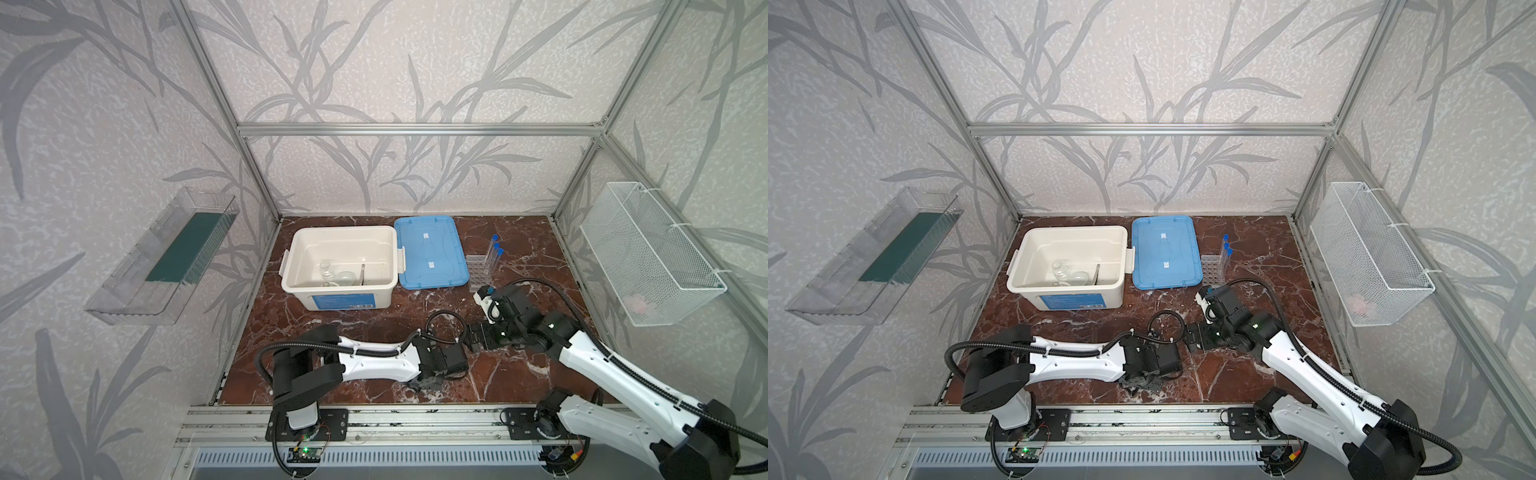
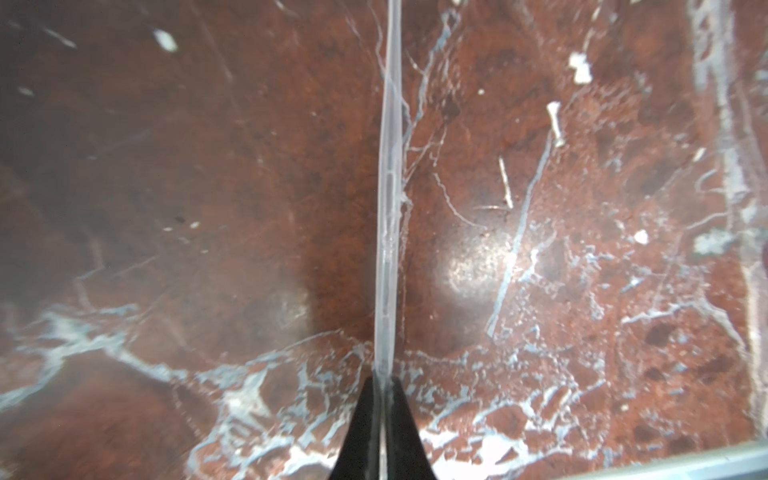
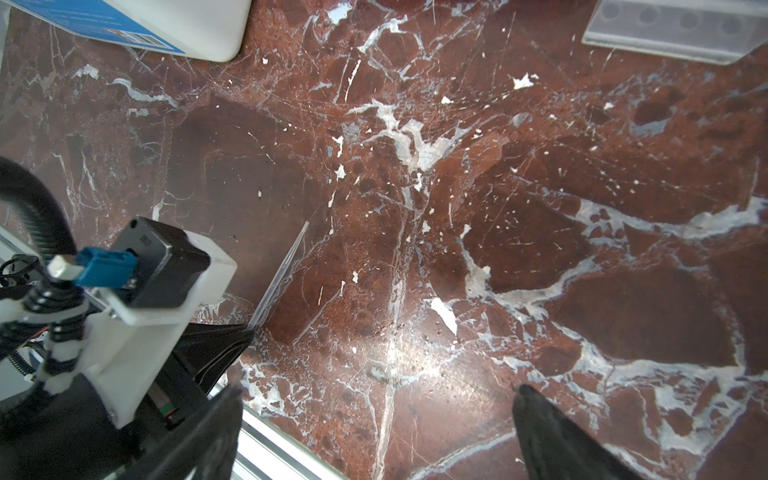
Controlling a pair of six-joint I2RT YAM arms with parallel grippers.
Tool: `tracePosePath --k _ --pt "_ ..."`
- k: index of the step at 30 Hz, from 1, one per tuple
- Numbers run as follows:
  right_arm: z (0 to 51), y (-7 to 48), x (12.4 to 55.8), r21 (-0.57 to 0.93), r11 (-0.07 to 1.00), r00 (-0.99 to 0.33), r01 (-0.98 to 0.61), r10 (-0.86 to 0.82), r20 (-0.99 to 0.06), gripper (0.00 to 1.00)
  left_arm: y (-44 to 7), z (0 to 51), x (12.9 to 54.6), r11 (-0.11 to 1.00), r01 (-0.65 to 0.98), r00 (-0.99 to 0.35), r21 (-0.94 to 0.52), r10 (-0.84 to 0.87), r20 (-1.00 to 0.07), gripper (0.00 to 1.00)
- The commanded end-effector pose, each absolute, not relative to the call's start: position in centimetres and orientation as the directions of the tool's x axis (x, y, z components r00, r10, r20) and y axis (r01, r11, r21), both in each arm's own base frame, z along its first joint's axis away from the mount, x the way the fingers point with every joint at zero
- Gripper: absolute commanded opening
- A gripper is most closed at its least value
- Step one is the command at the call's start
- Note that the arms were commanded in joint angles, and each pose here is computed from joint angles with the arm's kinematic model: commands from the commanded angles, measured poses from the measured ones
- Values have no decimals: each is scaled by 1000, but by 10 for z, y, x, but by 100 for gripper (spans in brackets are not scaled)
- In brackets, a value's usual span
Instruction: Organize the chemistry lab equipment
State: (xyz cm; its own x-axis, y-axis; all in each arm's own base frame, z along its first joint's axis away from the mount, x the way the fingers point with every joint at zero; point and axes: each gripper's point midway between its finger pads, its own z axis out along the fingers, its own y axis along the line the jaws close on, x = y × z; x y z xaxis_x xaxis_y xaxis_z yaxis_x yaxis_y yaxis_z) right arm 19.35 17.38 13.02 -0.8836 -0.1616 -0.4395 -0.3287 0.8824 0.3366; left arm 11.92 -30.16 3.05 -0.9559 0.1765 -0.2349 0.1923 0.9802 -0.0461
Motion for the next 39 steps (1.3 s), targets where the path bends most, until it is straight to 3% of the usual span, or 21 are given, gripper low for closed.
tracePosePath --k 1,8,12,17,20,30,39 --pt "171 179 202 366 854 -827 -370 -123 -549 100 -294 82 134 982 180 -924 -62 147 -354 7" --pt "232 179 219 377 827 -681 -416 -10 -732 100 -258 177 173 983 170 -838 -63 111 -535 7" --pt "254 199 233 400 792 -663 -462 -9 -748 100 -225 219 207 985 132 -809 -107 45 -586 7" --pt "274 224 257 419 770 -661 -481 -5 -750 100 -180 261 257 998 56 -767 -25 27 -641 7" --pt "284 241 274 430 759 -670 -489 -11 -743 100 -166 262 288 994 13 -786 -108 -56 -616 7" --pt "310 289 329 497 709 -655 -499 67 -753 100 -146 216 379 983 -68 -869 -171 -143 -475 7" --pt "286 304 354 507 728 -689 -462 66 -722 100 -156 155 396 979 -70 -936 -191 -130 -327 7"
